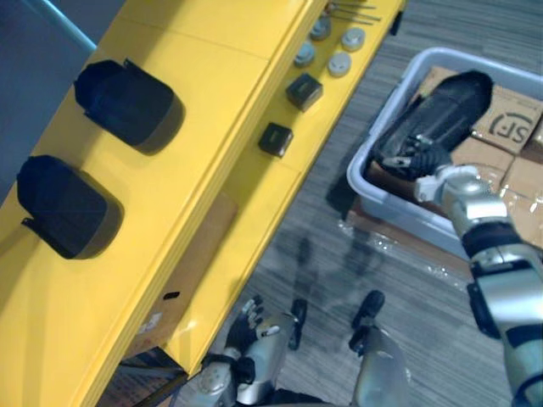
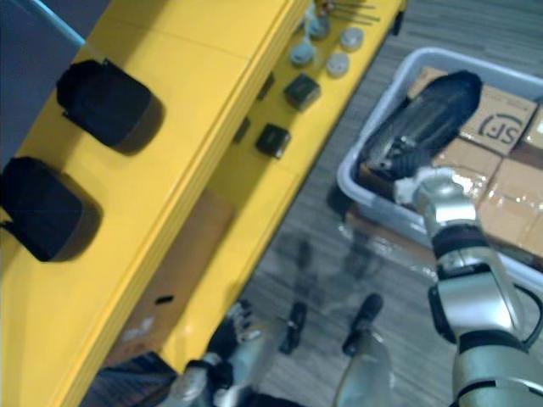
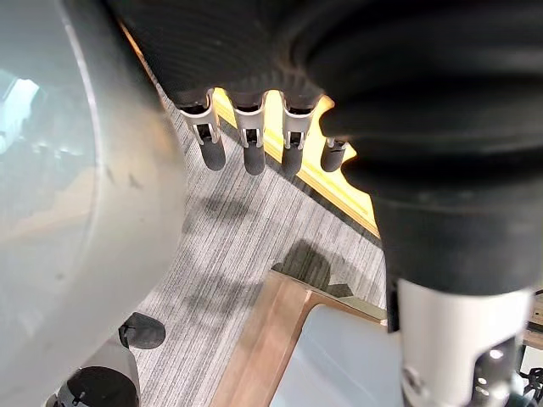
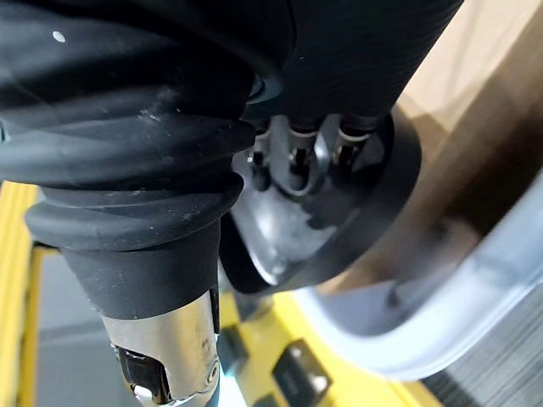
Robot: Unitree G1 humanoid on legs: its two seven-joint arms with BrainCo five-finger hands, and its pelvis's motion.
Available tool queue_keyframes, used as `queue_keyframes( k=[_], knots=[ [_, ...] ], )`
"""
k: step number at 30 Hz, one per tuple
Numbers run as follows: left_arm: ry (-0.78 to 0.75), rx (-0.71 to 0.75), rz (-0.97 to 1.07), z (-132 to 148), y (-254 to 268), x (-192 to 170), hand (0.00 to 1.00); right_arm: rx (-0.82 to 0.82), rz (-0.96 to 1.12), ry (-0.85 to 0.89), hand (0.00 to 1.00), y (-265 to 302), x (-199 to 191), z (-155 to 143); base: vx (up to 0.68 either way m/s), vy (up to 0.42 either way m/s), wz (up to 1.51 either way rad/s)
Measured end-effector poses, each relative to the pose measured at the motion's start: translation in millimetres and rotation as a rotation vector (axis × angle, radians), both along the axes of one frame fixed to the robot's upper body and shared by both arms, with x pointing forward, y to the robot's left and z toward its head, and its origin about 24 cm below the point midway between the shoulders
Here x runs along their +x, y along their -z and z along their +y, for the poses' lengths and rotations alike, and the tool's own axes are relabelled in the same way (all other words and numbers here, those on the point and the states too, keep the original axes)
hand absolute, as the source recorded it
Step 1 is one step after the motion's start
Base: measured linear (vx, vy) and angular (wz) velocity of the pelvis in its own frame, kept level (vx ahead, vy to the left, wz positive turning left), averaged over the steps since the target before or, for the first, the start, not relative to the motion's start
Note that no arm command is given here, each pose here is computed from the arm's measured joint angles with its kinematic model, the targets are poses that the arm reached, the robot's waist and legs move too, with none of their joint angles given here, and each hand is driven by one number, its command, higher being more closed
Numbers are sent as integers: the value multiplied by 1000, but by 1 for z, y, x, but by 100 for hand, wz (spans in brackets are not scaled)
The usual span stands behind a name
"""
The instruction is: Walk over and take plastic housings, then place them on the shelf
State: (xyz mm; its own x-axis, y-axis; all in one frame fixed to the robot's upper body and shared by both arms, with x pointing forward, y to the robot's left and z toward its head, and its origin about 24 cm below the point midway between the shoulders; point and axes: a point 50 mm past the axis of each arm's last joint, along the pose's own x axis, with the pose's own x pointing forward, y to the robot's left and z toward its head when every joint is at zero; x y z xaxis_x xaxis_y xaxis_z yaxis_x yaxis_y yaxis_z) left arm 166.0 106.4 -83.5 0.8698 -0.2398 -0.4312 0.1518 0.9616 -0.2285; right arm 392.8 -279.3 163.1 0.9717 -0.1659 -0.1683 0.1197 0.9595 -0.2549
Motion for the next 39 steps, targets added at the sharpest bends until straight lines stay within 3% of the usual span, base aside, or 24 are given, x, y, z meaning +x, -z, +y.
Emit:
queue_keyframes(
  k=[10,17,24,33,39],
  knots=[
    [-3,2,1,0,1,0,0,20,-31,189,0,-5,-10,-29,0,0,0],
    [-6,3,5,1,1,0,0,-38,-52,184,0,-13,-13,-37,0,0,0],
    [-11,13,6,4,3,-1,0,-144,-530,-82,0,-86,-11,3,-26,5,-6],
    [-31,16,5,5,4,-3,0,-195,-746,176,0,-112,-21,-7,-8,5,-1],
    [-46,5,19,7,6,-4,0,-202,-537,496,0,-89,-21,-36,17,14,0]
  ],
)
